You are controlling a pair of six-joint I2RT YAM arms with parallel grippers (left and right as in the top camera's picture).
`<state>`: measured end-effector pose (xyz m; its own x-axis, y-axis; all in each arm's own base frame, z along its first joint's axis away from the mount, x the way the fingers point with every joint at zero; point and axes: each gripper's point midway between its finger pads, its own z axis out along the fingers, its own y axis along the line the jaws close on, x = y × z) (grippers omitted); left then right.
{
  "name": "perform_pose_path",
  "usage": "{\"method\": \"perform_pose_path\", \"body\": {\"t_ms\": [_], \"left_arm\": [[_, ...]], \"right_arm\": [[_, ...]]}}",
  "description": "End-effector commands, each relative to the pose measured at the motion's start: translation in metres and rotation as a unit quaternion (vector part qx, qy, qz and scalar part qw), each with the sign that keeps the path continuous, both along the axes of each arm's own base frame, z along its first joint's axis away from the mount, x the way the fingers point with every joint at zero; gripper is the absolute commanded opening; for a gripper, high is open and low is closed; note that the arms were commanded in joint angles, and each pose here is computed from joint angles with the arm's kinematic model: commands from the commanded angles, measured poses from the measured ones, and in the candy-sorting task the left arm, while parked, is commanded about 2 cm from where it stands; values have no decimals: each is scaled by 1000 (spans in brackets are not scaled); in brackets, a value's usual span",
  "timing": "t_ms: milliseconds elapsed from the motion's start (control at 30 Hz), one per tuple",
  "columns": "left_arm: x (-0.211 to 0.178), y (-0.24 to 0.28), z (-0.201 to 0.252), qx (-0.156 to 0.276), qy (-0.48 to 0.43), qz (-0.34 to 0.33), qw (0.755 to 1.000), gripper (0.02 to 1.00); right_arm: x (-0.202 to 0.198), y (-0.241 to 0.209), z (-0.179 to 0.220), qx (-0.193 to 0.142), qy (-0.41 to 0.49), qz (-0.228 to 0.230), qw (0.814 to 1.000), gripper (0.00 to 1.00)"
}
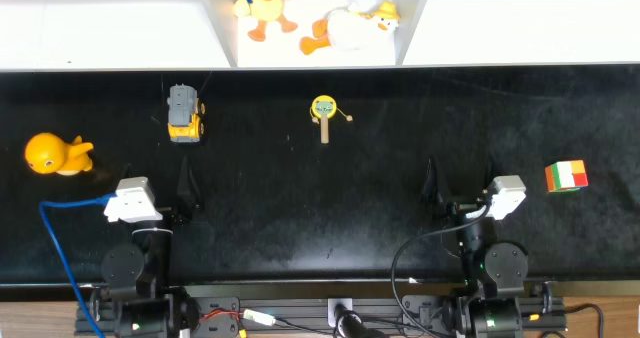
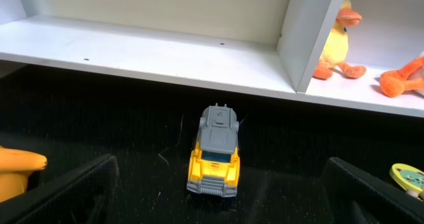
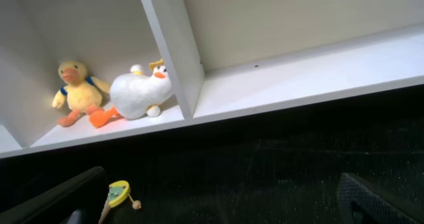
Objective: Store Toys
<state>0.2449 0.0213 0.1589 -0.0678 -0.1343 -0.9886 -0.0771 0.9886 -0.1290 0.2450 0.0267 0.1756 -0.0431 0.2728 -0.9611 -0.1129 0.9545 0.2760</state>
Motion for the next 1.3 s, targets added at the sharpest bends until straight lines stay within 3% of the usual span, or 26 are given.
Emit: {"method": "perform_pose_path", "body": {"t_ms": [33, 533, 667, 833, 1000, 1167, 1300], "left_arm": [[0, 1, -2, -5, 0, 4, 1000, 998], [0, -2, 8, -4, -12, -4, 1000, 998], [-12, 23, 33, -2, -9, 73, 997, 998], [-64, 78, 80, -2, 55, 256, 965, 998], [-97, 107, 153, 19, 65, 365, 929, 996], [-106, 121, 214, 39, 100, 416, 903, 996], [-104, 123, 252, 47, 126, 421, 897, 996]], "right_arm": [[0, 0, -4, 2, 1, -2, 1000, 996], [0, 0, -4, 2, 1, -2, 1000, 996], [0, 0, -4, 2, 1, -2, 1000, 996], [0, 0, -4, 2, 1, -2, 1000, 996], [0, 0, -4, 2, 1, -2, 1000, 996], [0, 0, -4, 2, 1, -2, 1000, 996], [0, 0, -4, 2, 1, -2, 1000, 996]]}}
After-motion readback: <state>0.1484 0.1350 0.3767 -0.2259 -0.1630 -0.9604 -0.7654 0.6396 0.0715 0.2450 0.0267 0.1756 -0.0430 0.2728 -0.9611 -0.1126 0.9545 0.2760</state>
